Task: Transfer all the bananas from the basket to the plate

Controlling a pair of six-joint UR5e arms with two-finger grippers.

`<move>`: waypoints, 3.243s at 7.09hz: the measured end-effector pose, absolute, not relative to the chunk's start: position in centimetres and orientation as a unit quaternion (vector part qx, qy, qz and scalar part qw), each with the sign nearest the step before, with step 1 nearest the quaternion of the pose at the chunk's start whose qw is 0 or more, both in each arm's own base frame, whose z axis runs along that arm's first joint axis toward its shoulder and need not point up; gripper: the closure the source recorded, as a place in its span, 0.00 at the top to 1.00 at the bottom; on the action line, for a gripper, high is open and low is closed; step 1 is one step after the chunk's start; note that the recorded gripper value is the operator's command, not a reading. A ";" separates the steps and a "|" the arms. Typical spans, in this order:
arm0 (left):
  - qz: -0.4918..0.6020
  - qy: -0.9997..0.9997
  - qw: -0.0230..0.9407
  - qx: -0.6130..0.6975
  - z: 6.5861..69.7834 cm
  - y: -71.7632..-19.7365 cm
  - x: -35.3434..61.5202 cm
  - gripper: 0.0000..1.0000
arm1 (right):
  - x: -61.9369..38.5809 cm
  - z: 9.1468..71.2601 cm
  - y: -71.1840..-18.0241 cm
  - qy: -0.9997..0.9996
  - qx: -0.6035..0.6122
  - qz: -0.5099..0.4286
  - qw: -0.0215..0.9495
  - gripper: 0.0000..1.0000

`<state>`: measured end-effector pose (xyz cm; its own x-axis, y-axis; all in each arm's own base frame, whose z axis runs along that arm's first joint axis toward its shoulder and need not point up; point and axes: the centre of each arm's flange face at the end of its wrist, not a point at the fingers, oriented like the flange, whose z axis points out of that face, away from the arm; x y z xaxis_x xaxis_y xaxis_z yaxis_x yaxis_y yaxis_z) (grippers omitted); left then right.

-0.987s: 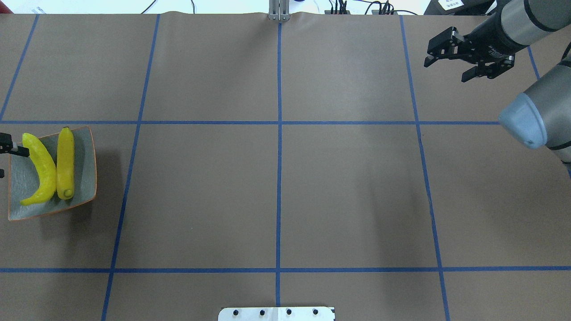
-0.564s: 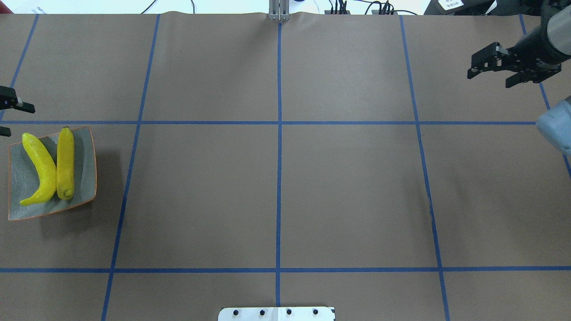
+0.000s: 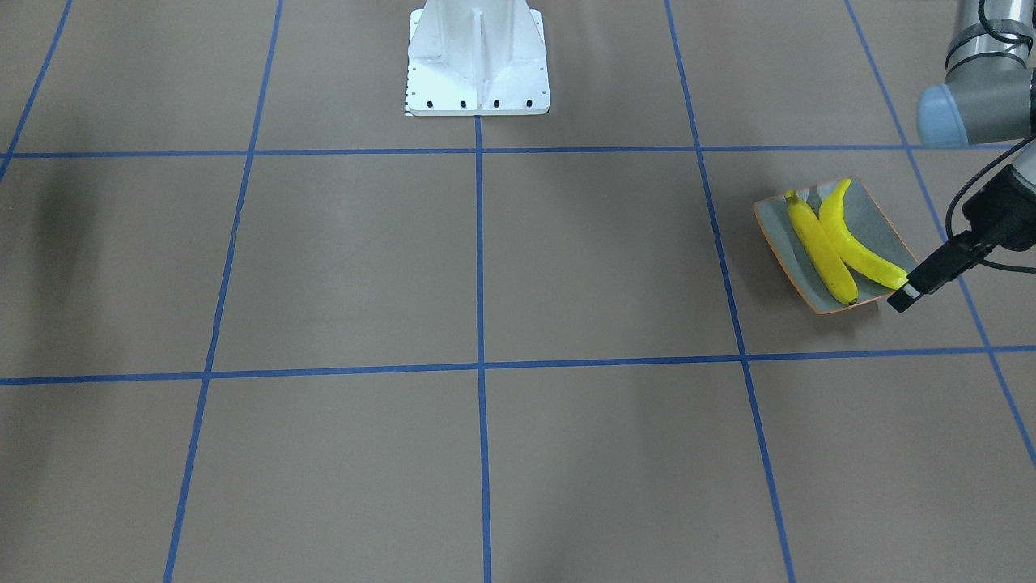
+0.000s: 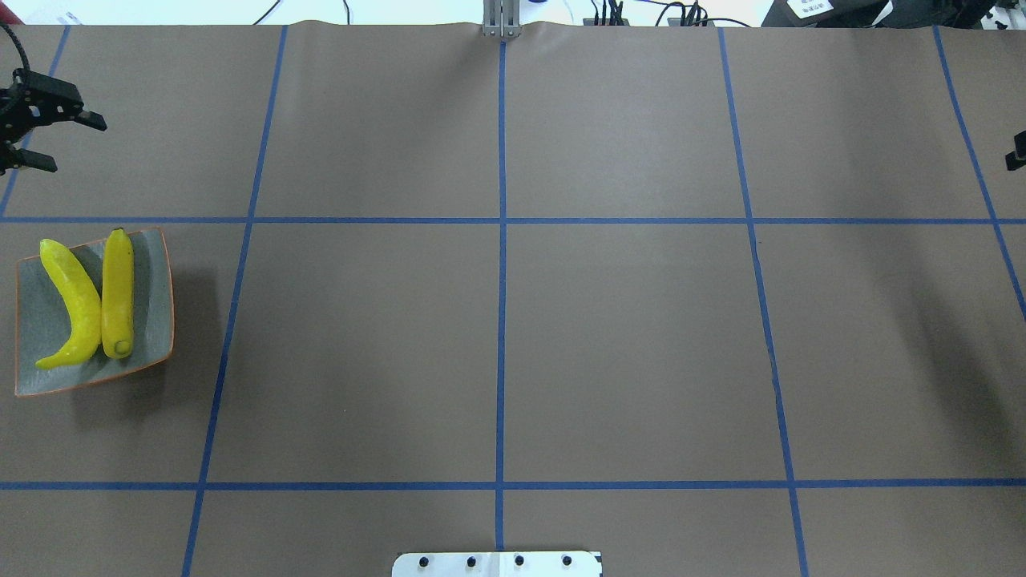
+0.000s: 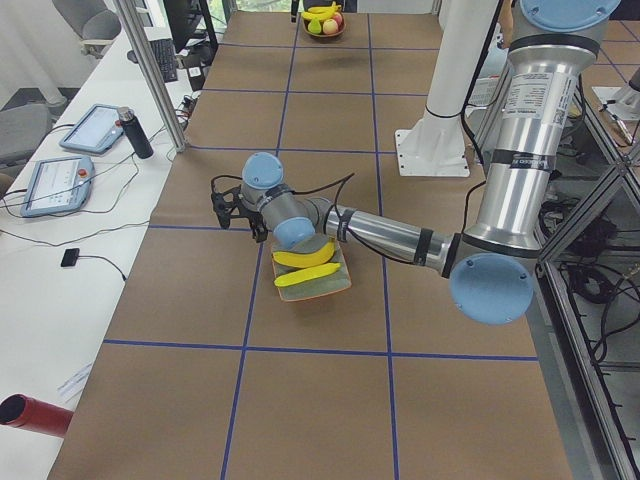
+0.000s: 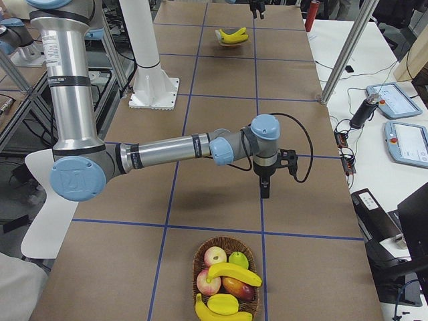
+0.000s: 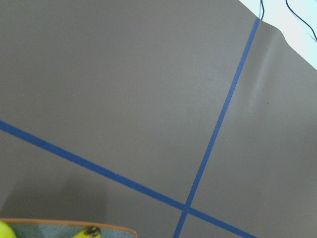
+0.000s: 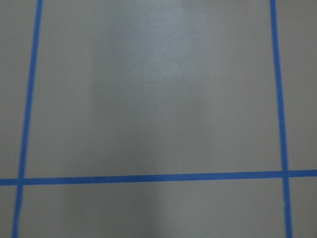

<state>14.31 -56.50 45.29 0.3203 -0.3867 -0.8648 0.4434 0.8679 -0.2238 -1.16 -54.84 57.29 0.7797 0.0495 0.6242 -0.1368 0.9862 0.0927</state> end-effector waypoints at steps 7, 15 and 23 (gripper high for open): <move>-0.178 0.542 0.820 0.044 38.5 -56.7 23.3 1.00 | 5.3 75.8 -54.1 -0.187 0.030 0.065 0.980 1.00; -0.025 0.389 0.914 0.109 29.1 -54.6 27.9 1.00 | 5.5 80.1 -52.8 -0.174 -0.001 0.071 0.982 1.00; -0.018 0.392 0.913 0.109 28.9 -54.2 28.4 1.00 | 4.7 81.5 -54.1 -0.173 -0.019 0.068 0.982 0.00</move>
